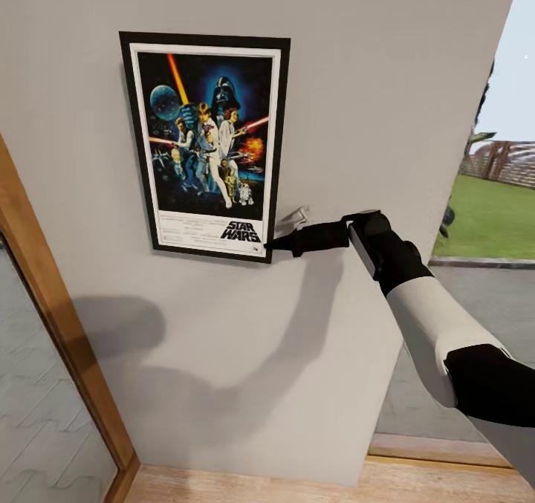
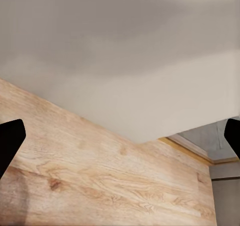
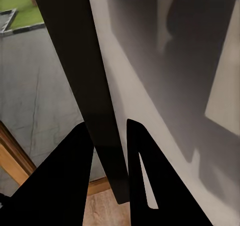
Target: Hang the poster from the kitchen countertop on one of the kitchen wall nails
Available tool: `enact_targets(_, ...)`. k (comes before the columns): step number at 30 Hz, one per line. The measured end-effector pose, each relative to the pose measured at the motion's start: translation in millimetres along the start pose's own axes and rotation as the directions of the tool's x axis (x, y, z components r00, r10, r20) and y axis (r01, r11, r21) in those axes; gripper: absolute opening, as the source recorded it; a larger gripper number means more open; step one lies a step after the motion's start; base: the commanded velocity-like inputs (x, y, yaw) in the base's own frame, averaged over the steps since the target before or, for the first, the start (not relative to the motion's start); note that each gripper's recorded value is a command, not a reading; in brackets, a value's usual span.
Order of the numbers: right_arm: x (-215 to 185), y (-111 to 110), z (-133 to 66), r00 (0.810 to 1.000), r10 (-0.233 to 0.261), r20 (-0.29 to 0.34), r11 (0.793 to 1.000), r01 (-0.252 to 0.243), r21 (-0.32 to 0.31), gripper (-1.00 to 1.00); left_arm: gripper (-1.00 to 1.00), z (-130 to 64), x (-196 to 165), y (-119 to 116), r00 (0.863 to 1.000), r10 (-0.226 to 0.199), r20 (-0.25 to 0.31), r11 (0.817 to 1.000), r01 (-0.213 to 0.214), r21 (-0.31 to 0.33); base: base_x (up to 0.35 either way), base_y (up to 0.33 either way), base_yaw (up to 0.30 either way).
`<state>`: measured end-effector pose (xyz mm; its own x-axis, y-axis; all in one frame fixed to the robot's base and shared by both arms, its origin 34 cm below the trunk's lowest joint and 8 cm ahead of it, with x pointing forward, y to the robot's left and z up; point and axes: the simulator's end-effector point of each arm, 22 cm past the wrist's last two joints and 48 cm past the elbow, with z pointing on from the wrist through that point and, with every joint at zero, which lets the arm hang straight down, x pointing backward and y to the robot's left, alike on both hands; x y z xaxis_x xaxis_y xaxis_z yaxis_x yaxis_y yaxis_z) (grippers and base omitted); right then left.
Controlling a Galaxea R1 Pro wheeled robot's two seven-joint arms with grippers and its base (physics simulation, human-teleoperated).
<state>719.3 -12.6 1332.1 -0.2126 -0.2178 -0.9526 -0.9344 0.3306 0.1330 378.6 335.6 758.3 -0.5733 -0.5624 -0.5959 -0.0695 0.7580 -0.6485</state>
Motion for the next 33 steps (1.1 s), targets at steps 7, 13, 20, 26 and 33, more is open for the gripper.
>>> enact_targets(7, 0, 0, 0.1, 1.0, 0.0, 0.0, 1.0, 0.0, 0.0, -1.0, 1.0, -0.1, 0, 0, 1.0, 0.0, 0.0, 1.0, 0.0, 0.0, -0.003, 0.001, 0.0)
enact_targets(13, 1, -13, 1.4, 1.0, 0.002, 0.004, 0.999, -0.003, 0.051, -1.0, 1.0, 0.7, 0, 0, 1.0, 0.0, 0.0, 1.0, 0.0, 0.0, -0.063, 0.024, 0.0)
enact_targets(20, 1, -16, 1.5, 1.0, 0.004, 0.003, 0.998, -0.004, 0.068, -1.0, 1.0, 0.5, 0, 0, 1.0, 0.0, -0.001, 1.0, 0.0, -0.001, -0.015, 0.006, 0.0)
enact_targets(26, 1, -17, 1.5, 1.0, 0.004, 0.003, 0.998, -0.004, 0.069, -1.0, 1.0, 0.4, 0, 0, 1.0, 0.0, -0.001, 1.0, 0.0, -0.001, -0.003, 0.001, 0.0)
enact_targets(33, 6, -24, 1.3, 1.0, 0.014, -0.012, 0.995, -0.013, 0.095, -1.0, 1.0, 0.9, 0, 1, 1.0, 0.0, -0.002, 1.0, 0.0, -0.001, -0.039, 0.0, 0.0)
